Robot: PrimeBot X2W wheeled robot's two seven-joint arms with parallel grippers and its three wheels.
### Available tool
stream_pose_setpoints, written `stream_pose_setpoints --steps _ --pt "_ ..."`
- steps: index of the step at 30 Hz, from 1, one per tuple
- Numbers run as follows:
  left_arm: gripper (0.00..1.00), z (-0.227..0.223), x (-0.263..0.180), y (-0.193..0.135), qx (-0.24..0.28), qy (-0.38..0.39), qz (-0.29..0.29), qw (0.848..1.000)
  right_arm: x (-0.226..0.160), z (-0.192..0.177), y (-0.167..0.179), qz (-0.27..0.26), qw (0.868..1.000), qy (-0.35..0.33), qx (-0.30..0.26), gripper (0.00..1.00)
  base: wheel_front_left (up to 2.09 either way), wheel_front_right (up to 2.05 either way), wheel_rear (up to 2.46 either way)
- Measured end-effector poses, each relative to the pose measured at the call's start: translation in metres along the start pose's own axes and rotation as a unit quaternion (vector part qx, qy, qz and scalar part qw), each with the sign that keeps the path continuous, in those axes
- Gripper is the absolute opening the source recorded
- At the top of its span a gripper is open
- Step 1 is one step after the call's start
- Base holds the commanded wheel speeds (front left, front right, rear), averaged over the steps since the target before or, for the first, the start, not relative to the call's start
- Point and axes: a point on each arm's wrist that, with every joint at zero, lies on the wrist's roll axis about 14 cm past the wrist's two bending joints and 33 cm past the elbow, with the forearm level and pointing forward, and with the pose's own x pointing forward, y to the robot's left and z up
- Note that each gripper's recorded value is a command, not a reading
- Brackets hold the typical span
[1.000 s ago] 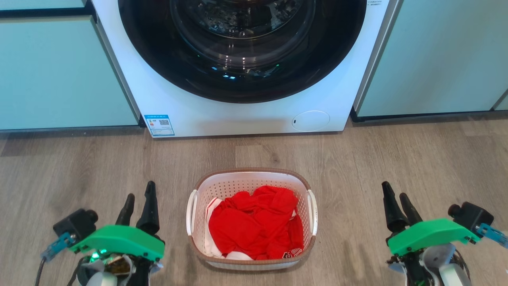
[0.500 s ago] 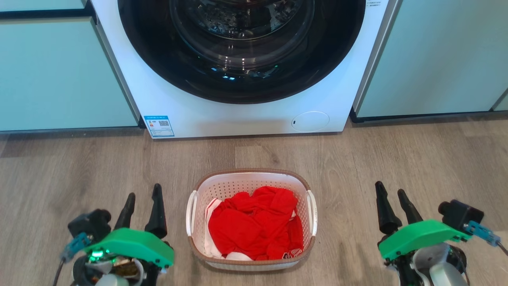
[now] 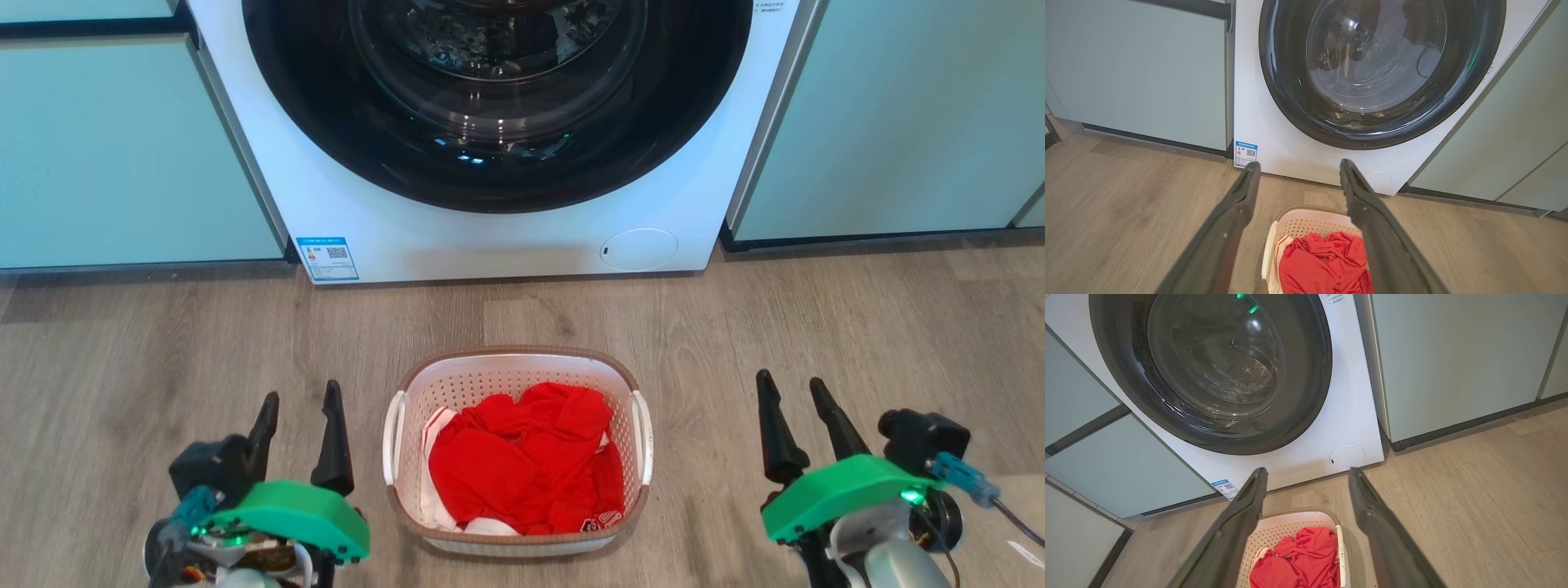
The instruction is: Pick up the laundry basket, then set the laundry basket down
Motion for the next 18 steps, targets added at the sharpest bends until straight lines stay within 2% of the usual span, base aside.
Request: stream_pose_setpoints --steps 18 --pt "1.00 0.003 -0.006 -0.012 0.094 -0.029 -0.025 0.995 0.000 -0.001 0.017 0.036 0.995 -0.008 -0.094 1.00 0.00 0.00 0.00"
